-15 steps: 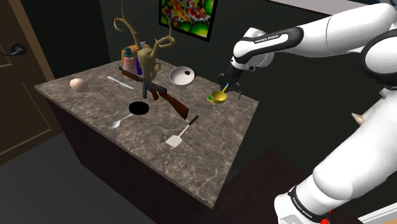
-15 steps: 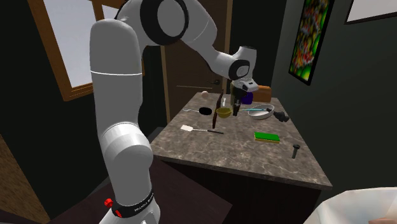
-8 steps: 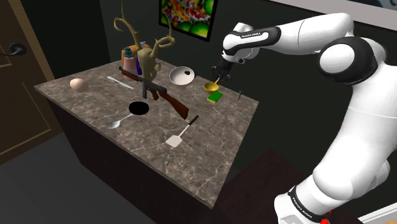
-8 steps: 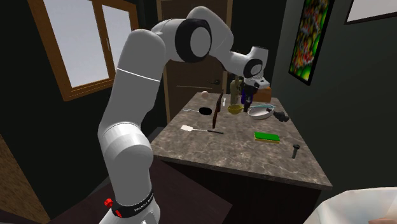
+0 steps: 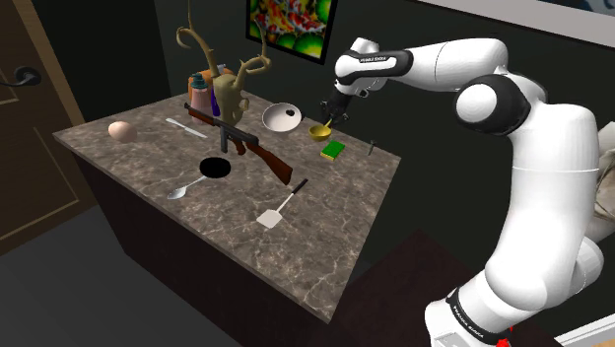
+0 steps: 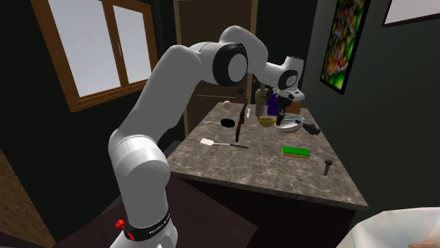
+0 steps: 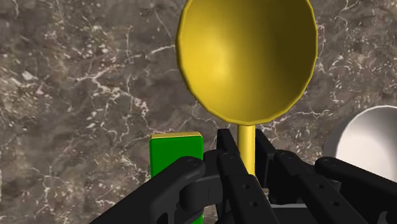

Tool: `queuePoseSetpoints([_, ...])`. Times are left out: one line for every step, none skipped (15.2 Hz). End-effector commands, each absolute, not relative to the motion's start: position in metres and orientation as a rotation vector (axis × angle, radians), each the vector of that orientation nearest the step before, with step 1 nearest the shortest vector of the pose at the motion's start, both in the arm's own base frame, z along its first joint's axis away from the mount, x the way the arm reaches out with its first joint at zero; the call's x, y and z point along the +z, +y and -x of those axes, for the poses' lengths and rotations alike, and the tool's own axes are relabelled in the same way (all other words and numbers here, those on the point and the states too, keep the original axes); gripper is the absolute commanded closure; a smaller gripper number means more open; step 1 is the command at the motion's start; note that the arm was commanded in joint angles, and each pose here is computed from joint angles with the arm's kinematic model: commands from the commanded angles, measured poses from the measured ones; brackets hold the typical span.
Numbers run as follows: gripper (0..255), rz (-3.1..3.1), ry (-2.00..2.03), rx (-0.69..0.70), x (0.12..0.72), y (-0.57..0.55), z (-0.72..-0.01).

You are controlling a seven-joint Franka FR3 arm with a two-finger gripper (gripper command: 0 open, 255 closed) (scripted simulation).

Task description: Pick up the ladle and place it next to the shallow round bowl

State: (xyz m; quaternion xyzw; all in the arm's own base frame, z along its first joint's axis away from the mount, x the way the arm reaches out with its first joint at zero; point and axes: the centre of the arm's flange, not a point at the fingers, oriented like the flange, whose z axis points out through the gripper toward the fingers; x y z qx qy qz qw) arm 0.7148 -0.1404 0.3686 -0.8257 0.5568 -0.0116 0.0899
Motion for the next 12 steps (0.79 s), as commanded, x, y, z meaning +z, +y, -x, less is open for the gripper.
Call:
queuePoseSetpoints([255, 2.455, 1.656, -0.035, 0.358, -0.140, -0.716])
queuePoseSetpoints([255, 2.455, 1.656, -0.035, 0.353, -0.140, -0.715])
queuePoseSetpoints([255, 2.455, 1.656, -0.035, 0.348, -0.140, -0.716])
queuePoseSetpoints([255, 2.455, 1.656, -0.035, 0.342, -0.140, -0.716])
queuePoseSetpoints([255, 2.455, 1.656, -0.035, 0.337, -0.140, -0.715])
queuePoseSetpoints([255, 2.455, 1.656, -0.035, 0.332, -0.140, -0.715])
queuePoseSetpoints([255, 2.455, 1.656, -0.035, 0.326, -0.140, -0.715])
queuePoseSetpoints([255, 2.455, 1.656, -0.035, 0.321, -0.140, -0.715])
queuePoseSetpoints([255, 2.455, 1.656, -0.035, 0.316, -0.140, -0.716])
queuePoseSetpoints([255, 2.455, 1.656, -0.035, 0.311, -0.140, -0.716])
queuePoseSetpoints([255, 2.455, 1.656, -0.035, 0.305, -0.140, -0.716])
queuePoseSetpoints([255, 2.455, 1.656, -0.035, 0.300, -0.140, -0.716])
